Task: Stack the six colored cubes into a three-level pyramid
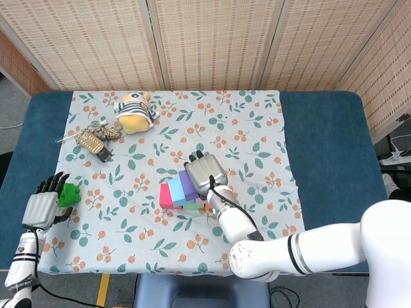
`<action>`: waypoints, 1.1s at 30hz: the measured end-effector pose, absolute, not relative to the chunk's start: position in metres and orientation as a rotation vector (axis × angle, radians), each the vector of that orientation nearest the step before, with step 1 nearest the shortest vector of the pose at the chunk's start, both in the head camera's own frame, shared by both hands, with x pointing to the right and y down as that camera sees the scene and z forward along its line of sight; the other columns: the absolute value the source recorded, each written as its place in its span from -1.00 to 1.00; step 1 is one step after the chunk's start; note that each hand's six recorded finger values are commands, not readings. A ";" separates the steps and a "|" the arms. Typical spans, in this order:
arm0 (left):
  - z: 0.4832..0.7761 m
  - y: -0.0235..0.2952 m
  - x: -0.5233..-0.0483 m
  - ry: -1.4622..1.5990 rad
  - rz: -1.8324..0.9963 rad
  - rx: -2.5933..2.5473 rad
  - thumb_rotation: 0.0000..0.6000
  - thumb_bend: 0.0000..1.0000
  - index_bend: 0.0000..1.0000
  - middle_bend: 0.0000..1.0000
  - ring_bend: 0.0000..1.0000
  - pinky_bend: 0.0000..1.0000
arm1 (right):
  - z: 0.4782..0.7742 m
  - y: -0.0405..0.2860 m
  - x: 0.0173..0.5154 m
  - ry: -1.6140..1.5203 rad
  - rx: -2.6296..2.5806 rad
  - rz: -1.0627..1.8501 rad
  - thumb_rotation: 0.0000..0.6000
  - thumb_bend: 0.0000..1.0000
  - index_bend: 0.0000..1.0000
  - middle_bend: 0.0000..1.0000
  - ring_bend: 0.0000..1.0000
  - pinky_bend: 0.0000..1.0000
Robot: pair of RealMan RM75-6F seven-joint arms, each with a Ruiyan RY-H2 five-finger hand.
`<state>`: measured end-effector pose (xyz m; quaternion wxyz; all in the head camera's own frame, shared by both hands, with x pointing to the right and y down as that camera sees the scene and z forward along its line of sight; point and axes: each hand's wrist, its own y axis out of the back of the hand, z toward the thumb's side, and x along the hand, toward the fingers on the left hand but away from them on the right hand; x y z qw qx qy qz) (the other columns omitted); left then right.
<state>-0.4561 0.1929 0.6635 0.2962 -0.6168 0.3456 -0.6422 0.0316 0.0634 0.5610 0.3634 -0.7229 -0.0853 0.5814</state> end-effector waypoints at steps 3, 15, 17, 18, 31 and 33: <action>0.664 0.193 -0.456 0.917 -1.709 -1.642 1.00 -0.29 -1.00 -1.00 -0.99 -0.74 | 0.559 0.062 0.032 -0.207 -1.856 1.495 1.00 -0.48 -0.80 -0.90 -0.89 -0.09; 0.664 0.193 -0.456 0.916 -1.706 -1.639 1.00 -0.29 -1.00 -1.00 -0.99 -0.74 | 0.546 0.057 0.034 -0.232 -1.893 1.466 1.00 -0.56 -0.99 -0.94 -0.92 -0.15; 0.662 0.193 -0.456 0.921 -1.702 -1.637 1.00 -0.29 -1.00 -1.00 -0.99 -0.74 | 0.539 0.055 0.036 -0.250 -1.903 1.449 1.00 -0.57 -1.00 -0.97 -0.97 -0.26; 0.661 0.193 -0.456 0.924 -1.699 -1.634 1.00 -0.29 -1.00 -1.00 -0.99 -0.74 | 0.537 0.055 0.037 -0.256 -1.906 1.439 1.00 -0.57 -1.00 -0.98 -0.99 -0.30; 0.633 0.186 -0.452 1.020 -1.540 -1.570 1.00 -0.26 -1.00 -1.00 -1.00 -0.77 | 0.518 0.065 0.102 -0.379 -1.734 1.173 1.00 -0.60 -1.00 -1.00 -1.00 -0.76; 0.629 0.186 -0.451 1.033 -1.510 -1.560 1.00 -0.26 -1.00 -1.00 -1.00 -0.79 | 0.521 0.071 0.122 -0.416 -1.704 1.143 1.00 -0.60 -1.00 -1.00 -1.00 -0.82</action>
